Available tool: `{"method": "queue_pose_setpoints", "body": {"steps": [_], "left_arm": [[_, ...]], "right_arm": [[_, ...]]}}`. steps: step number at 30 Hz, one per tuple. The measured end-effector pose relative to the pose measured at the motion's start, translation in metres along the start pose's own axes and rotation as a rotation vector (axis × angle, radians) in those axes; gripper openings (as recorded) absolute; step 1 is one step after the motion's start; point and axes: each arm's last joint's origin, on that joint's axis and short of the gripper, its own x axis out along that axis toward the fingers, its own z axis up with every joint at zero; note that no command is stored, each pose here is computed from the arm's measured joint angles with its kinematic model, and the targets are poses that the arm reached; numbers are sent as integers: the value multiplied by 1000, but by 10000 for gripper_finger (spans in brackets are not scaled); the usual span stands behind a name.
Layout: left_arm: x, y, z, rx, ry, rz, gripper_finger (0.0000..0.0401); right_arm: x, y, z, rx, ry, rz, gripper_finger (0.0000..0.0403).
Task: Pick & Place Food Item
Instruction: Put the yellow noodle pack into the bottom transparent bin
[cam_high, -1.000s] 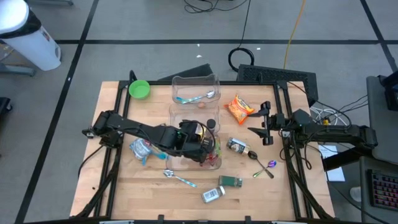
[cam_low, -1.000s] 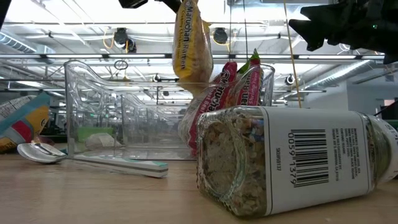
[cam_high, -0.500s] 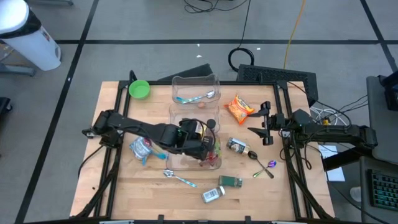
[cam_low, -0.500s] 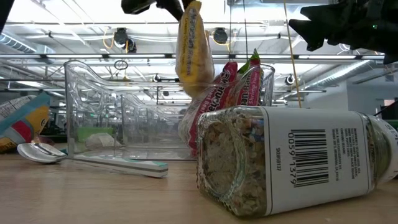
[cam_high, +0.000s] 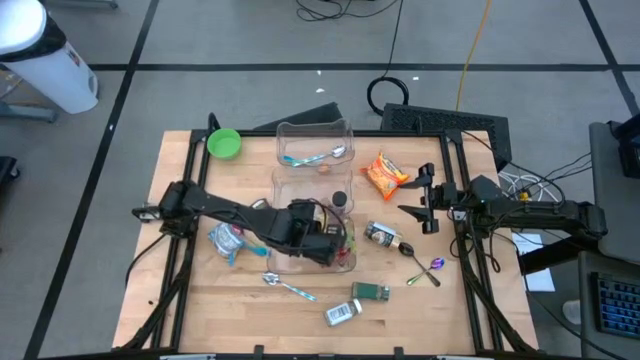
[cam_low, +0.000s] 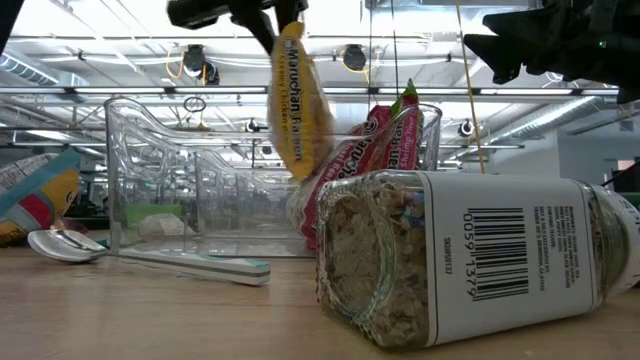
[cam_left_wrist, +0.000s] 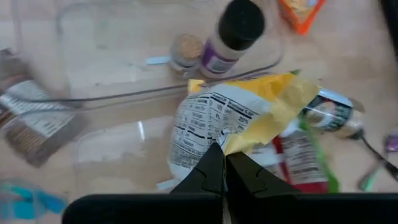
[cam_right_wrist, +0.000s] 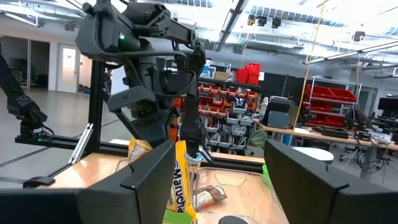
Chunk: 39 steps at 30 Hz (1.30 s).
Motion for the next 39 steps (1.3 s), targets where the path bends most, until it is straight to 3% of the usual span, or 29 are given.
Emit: {"method": "queue_pose_setpoints", "body": {"steps": [6, 15, 28, 39], "left_arm": [[-5, 10, -8, -17, 36, 89, 0], [-8, 14, -10, -3, 71, 120, 0], [23, 10, -6, 25, 50, 217, 0], [42, 3, -7, 43, 63, 216, 1]], "right_arm": [[0, 0, 0, 0, -1, 0, 240], [0, 0, 0, 0, -1, 0, 242], [0, 0, 0, 1, 3, 0, 242], [0, 0, -1, 4, 14, 1, 240]]}}
